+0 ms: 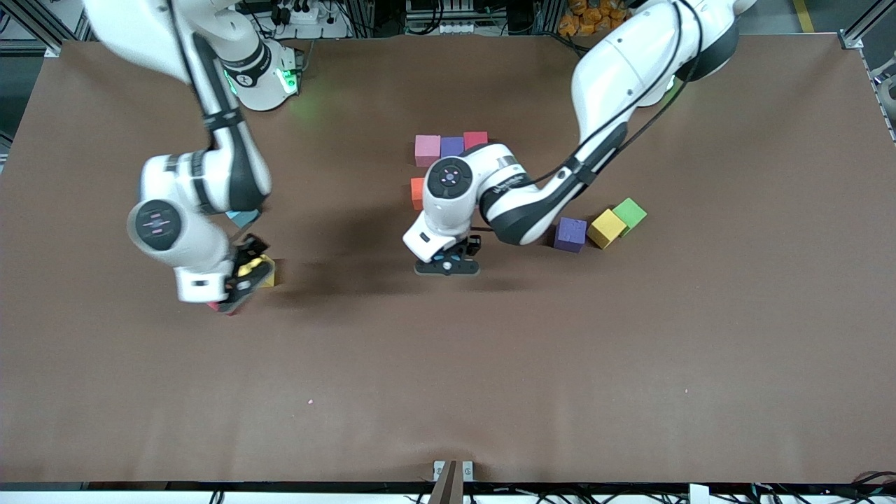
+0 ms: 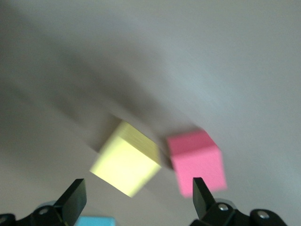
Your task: Form number 2 with 11 blocks
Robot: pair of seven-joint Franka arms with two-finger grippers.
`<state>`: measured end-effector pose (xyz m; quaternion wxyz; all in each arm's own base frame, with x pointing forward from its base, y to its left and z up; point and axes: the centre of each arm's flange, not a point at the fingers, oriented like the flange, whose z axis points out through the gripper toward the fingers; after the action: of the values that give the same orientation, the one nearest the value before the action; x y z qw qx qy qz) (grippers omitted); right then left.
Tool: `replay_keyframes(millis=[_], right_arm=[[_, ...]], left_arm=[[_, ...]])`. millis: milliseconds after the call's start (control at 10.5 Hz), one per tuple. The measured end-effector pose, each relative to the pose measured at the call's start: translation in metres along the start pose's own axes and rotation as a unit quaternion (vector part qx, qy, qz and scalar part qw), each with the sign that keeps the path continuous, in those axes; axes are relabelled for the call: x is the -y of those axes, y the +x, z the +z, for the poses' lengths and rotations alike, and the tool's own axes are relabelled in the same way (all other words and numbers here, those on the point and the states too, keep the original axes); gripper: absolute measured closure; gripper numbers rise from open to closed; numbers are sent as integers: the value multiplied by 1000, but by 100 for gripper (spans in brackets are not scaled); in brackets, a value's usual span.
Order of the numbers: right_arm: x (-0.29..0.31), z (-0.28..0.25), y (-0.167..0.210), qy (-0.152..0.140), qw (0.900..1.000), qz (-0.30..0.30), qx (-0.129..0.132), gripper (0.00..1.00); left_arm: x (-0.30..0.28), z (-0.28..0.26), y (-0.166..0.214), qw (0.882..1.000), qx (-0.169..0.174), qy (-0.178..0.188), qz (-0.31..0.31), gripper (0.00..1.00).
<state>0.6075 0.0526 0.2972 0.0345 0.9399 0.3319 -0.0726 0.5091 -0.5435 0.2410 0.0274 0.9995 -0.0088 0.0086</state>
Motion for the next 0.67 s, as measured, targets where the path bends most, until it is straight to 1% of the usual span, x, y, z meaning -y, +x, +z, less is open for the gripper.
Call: replay_keyframes(millis=[95, 191, 286, 381, 477, 667], right_arm=[[-24, 9, -17, 5, 998, 57, 6, 0], [-34, 16, -24, 8, 993, 116, 11, 0], [-31, 20, -23, 10, 985, 170, 15, 0], [-24, 23, -19, 13, 978, 205, 18, 0], [-18, 26, -17, 14, 974, 223, 19, 0], [-12, 33, -14, 25, 967, 254, 7, 0]], left_arm=[[-6, 5, -7, 1000, 0, 2, -2, 44], [-10, 9, -13, 1000, 2, 4, -7, 44], [-15, 12, -19, 1000, 4, 5, -15, 44], [-21, 15, -27, 1000, 6, 6, -20, 44], [-27, 19, -36, 1000, 8, 8, -20, 44], [-35, 31, -52, 999, 16, 15, -26, 44]])
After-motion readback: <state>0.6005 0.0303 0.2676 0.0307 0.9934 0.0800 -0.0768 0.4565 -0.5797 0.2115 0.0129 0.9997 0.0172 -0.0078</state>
